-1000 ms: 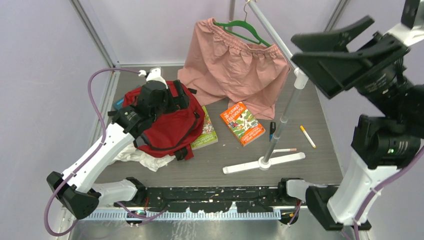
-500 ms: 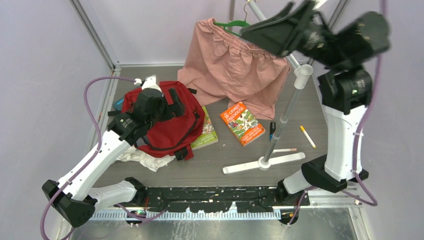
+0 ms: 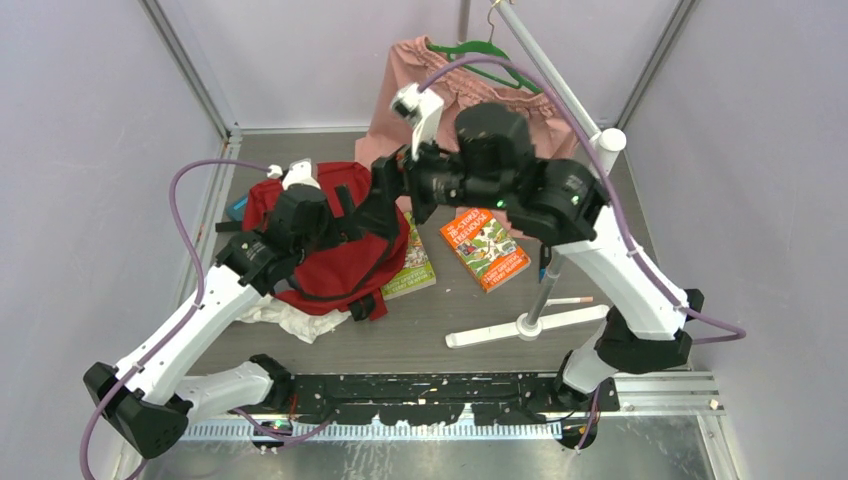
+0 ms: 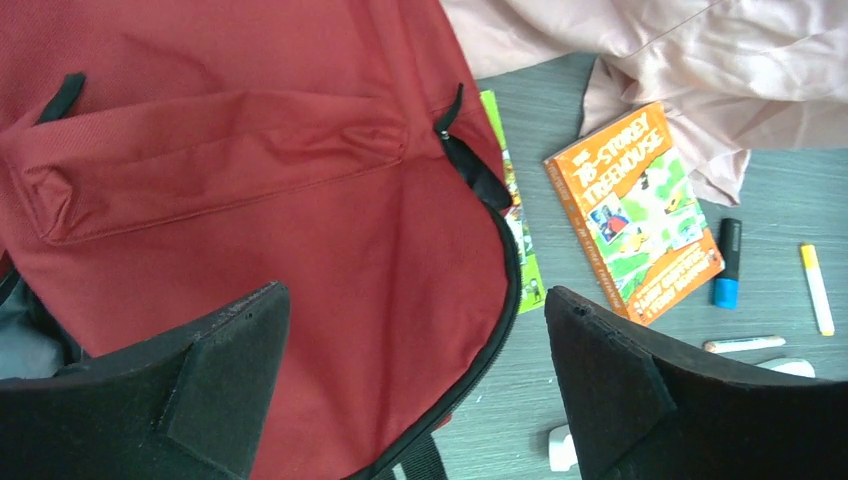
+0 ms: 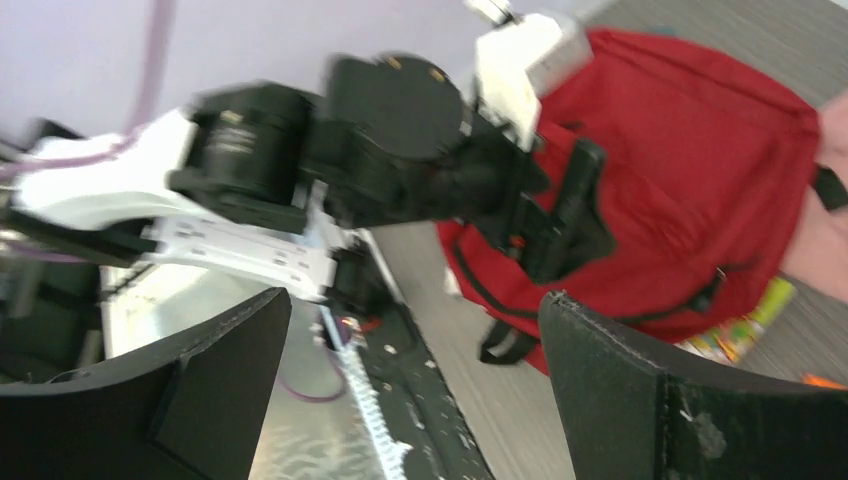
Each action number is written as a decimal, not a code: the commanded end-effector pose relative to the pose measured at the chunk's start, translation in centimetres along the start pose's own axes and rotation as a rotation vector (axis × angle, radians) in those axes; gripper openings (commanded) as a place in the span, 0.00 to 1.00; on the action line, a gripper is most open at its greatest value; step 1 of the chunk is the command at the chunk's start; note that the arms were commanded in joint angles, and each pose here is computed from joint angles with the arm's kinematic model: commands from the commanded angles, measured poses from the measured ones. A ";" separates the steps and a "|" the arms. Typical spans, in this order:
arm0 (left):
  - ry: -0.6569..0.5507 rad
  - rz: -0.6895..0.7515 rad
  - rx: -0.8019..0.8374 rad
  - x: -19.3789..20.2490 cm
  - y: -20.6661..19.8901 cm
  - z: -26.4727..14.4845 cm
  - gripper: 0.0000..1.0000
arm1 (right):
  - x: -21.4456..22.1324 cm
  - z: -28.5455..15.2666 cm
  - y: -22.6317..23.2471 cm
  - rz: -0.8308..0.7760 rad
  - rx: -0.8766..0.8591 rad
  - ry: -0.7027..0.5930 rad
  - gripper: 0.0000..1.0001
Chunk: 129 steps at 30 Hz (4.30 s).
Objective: Pack the student bag
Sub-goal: Move the distractor to the center of the board.
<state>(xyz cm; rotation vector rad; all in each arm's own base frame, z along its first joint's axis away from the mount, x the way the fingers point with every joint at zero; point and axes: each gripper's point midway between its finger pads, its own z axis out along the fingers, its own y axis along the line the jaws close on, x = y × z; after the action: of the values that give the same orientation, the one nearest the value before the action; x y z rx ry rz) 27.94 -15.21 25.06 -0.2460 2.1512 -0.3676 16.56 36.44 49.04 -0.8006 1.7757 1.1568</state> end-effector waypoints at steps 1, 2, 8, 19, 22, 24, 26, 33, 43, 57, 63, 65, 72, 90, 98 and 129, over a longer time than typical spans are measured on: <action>-0.021 -0.001 -0.047 0.2 1.9 -0.6 0.99 | 1.4 -0.8 -4.4 -0.124 0.295 -0.041 1.00; -0.017 -0.003 -0.060 0.5 2.3 -0.5 0.99 | 1.6 -1.1 -4.7 -0.127 0.326 -0.053 1.00; -0.010 -0.039 -0.118 1.9 5.0 -0.7 1.00 | 7.9 -1.9 -9.0 -0.091 0.511 -0.006 1.00; 0.020 -0.061 -0.104 2.9 5.4 -0.7 1.00 | 19.5 -5.9 -15.2 -0.053 0.734 0.167 1.00; 0.031 -0.073 -0.089 3.2 5.0 -0.5 1.00 | 20.5 -8.0 -17.3 -0.075 0.828 0.180 1.00; 0.037 -0.081 -0.078 3.3 4.7 -0.4 0.99 | 20.9 -9.5 -18.8 -0.072 0.883 0.193 1.00; 0.044 -0.086 -0.069 3.4 4.5 -0.3 0.99 | 21.2 -11.2 -20.3 -0.067 0.939 0.194 1.00; 0.052 -0.098 -0.051 3.7 4.1 0.1 0.99 | 20.4 -16.3 -24.8 -0.019 1.147 0.125 1.00; 0.052 -0.086 -0.054 3.5 4.0 0.1 0.99 | 19.3 -20.1 -28.8 -0.032 1.505 0.094 1.00; 0.010 -0.058 -0.055 1.7 3.9 -0.7 1.00 | 15.8 -25.9 -31.9 -0.035 1.723 -0.065 1.00; 0.021 -0.064 -0.042 2.0 3.7 -0.7 1.00 | 16.4 -20.3 -31.3 0.032 1.410 0.060 1.00; 0.019 -0.066 -0.041 2.1 3.8 -0.7 1.00 | 17.9 -16.9 -29.7 0.087 1.191 0.122 1.00; 0.030 -0.061 -0.048 2.3 3.8 -0.3 1.00 | 23.0 -10.4 -22.9 0.203 0.765 0.179 1.00; 0.030 -0.051 -0.054 2.3 4.0 -0.4 1.00 | 30.7 -10.4 -20.3 0.470 0.586 -0.061 0.97; 0.022 -0.053 -0.053 2.1 4.0 -0.8 1.00 | 31.1 -12.3 -22.7 0.504 0.698 -0.096 0.97; 0.038 -0.054 -0.043 2.6 3.7 0.0 0.99 | 24.7 -24.1 -24.4 0.366 1.042 -0.681 0.99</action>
<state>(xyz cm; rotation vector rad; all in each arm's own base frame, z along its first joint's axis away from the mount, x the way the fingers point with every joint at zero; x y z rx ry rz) 25.56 -12.14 20.42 -0.3236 2.2417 -0.3250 17.49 8.17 21.31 0.3306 1.7411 0.6765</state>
